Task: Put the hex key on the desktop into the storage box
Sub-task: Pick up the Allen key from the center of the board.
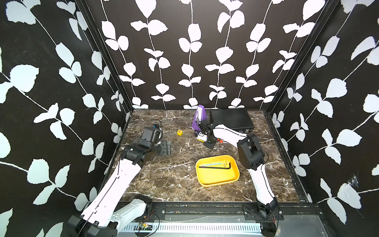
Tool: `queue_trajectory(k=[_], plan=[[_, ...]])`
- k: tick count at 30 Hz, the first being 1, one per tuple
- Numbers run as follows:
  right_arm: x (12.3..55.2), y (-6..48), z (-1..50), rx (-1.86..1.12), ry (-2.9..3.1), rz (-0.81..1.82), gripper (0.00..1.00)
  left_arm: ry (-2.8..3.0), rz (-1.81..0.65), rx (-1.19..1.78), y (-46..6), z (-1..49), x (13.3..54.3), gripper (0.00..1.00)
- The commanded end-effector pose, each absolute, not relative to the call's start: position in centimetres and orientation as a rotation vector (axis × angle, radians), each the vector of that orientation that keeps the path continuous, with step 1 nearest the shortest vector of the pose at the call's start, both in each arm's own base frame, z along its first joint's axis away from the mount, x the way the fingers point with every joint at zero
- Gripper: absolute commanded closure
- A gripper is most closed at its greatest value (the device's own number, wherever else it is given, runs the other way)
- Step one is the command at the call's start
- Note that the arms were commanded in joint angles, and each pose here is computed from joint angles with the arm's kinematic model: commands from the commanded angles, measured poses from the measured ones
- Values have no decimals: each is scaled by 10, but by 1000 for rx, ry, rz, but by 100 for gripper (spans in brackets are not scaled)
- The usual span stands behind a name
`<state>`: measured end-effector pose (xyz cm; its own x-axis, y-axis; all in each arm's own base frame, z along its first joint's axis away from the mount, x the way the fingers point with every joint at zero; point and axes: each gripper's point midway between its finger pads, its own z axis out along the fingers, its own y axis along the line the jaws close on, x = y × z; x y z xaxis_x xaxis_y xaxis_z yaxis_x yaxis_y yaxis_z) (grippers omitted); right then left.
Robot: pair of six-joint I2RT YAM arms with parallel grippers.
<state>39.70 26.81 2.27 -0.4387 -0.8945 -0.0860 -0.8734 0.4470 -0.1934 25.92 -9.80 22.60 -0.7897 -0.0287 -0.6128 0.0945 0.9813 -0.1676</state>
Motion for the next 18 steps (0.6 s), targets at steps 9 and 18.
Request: queue_trajectory(k=[9,18], plan=[[391,292,74,-1514,2387,-88,100,2452,-258,30,-96,234,254,14],[374,284,116,-1495,2324,-66,100,2433,-257,34,-97,236,259,14]])
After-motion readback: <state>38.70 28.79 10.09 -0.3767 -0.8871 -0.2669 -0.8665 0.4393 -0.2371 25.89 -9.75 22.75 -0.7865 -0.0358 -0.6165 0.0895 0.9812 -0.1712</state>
